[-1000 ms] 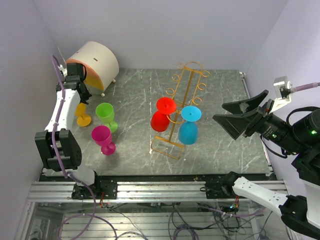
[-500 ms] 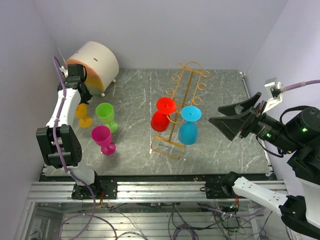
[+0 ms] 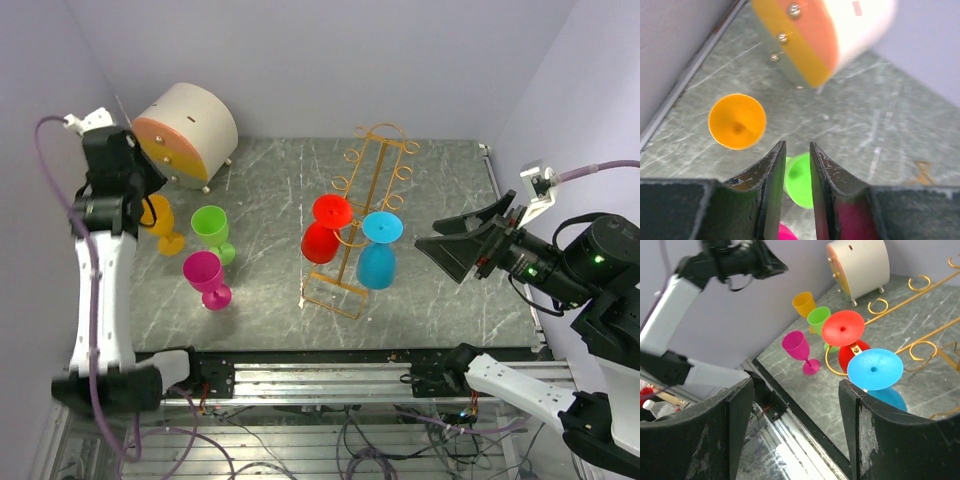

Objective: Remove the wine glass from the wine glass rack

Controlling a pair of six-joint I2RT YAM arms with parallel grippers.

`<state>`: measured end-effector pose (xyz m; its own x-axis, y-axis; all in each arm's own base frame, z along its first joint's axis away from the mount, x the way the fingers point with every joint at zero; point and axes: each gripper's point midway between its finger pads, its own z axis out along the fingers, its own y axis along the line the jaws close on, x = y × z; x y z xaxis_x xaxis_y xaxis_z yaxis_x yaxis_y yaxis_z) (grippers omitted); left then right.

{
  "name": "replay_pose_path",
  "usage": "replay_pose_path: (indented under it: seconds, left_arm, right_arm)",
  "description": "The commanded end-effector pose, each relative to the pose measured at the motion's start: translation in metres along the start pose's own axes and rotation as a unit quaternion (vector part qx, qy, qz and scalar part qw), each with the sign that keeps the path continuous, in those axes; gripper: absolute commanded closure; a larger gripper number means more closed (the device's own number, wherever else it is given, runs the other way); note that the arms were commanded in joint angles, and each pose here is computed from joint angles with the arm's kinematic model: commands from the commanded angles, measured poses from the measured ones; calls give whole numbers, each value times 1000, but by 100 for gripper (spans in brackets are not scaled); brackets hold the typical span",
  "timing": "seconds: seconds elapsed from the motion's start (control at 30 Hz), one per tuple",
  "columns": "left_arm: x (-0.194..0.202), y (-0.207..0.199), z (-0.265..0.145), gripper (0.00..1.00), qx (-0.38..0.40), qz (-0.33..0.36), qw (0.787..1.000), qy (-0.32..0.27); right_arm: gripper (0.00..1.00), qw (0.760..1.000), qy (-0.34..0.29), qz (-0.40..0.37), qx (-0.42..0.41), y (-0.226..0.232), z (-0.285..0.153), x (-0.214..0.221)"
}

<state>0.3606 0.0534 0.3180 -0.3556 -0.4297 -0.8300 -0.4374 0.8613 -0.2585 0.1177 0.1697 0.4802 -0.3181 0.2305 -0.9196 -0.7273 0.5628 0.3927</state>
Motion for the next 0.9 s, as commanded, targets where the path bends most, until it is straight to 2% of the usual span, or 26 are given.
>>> replay_pose_path:
  seconds: [0.0, 0.17, 0.27, 0.37, 0.5, 0.67, 0.87]
  left_arm:
    - [3, -38, -81, 64, 166, -40, 985, -29]
    - [27, -70, -174, 66, 332, -80, 939, -27]
    - [25, -66, -225, 66, 383, -124, 912, -79]
    - [28, -64, -260, 65, 413, -135, 896, -91]
    - [36, -61, -297, 66, 433, -119, 890, -78]
    - [40, -51, -337, 65, 442, -87, 887, -101]
    - [52, -47, -351, 65, 451, -77, 885, -88]
  right_arm:
    - [33, 998, 31, 23, 45, -18, 4, 17]
    - [40, 989, 42, 56, 127, -45, -2, 29]
    - [40, 982, 63, 74, 161, -58, -1, 44]
    - [35, 973, 84, 102, 187, -70, 4, 64]
    - [34, 965, 84, 161, 191, -73, 16, 81]
    - [40, 958, 42, 212, 189, -77, 25, 84]
    - [43, 955, 3, 233, 182, -77, 33, 70]
